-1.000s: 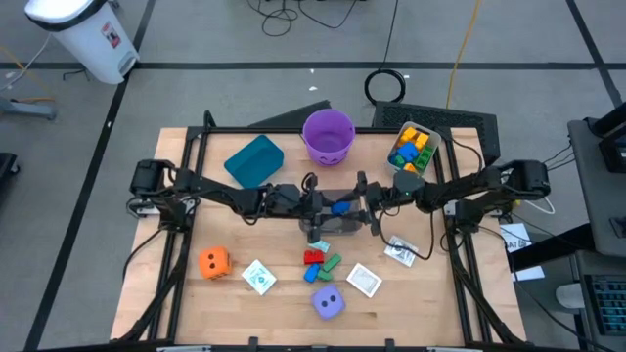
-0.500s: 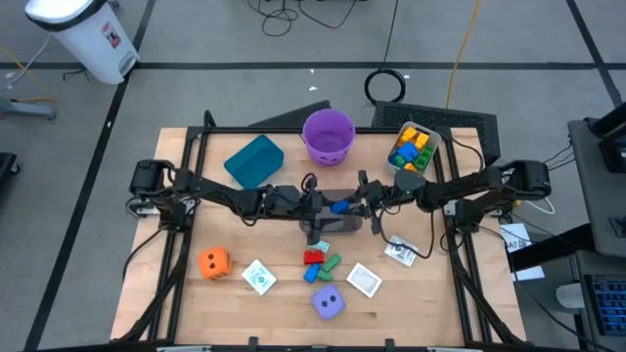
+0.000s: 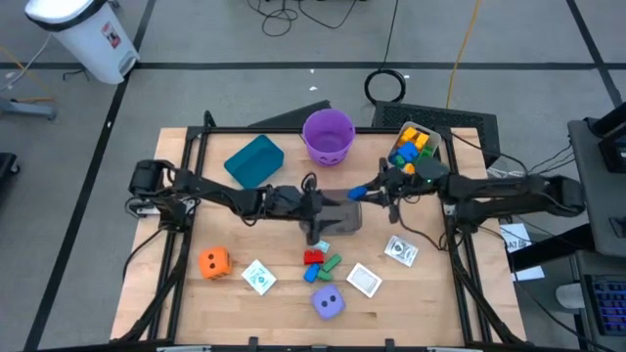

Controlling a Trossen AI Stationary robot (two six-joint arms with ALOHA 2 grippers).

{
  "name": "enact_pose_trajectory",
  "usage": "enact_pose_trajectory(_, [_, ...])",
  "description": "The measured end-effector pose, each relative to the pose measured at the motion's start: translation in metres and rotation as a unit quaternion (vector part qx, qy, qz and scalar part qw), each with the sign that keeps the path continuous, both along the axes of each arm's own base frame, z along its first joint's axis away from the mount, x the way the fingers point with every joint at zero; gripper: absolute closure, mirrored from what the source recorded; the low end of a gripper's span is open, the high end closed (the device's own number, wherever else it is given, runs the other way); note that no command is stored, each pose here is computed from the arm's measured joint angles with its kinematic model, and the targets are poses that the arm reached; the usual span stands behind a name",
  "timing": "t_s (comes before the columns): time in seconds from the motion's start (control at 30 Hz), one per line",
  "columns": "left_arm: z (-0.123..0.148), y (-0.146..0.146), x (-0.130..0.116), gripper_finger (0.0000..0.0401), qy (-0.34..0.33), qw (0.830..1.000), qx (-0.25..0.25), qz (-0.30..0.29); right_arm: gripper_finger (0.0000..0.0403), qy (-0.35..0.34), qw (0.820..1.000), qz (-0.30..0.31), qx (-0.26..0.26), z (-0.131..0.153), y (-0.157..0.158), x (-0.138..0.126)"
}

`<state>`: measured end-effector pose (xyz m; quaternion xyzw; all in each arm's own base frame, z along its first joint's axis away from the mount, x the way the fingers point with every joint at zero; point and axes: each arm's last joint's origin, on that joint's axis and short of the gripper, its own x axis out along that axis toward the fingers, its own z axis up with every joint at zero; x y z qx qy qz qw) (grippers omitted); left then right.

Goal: Pick & Place Toys
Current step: Put the blue game piece into the white bin

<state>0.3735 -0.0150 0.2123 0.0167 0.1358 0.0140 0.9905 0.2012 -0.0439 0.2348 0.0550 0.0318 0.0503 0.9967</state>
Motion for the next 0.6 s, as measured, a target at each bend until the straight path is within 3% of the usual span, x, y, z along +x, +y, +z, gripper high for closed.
enact_pose_trajectory(0.07, [-0.001, 0.001, 0.0, 0.0168, 0.004, 1.0, 0.001, 0.002, 0.0336, 0.004, 1.0, -0.02, 0.0, 0.003, 0.0, -0.01])
enact_pose_trajectory(0.17, [-0.003, 0.0, 0.0, 0.0165, 0.005, 1.0, 0.001, 0.002, 0.0339, 0.039, 0.994, -0.106, -0.008, 0.002, -0.004, -0.026])
enact_pose_trajectory(0.27, [-0.001, 0.0, 0.0, 0.0166, 0.0, 1.0, 0.0, 0.001, 0.0337, 0.099, 0.965, -0.241, -0.032, -0.004, -0.012, -0.043])
enact_pose_trajectory(0.4, [-0.002, 0.0, 0.0, 0.0171, 0.003, 1.0, 0.001, 0.002, 0.0332, 0.189, 0.881, -0.431, -0.046, -0.016, -0.027, -0.064])
enact_pose_trajectory(0.6, [-0.001, 0.0, 0.0, 0.0173, -0.001, 1.0, 0.0, 0.002, 0.0338, 0.25, 0.758, -0.603, -0.017, -0.03, -0.051, -0.087])
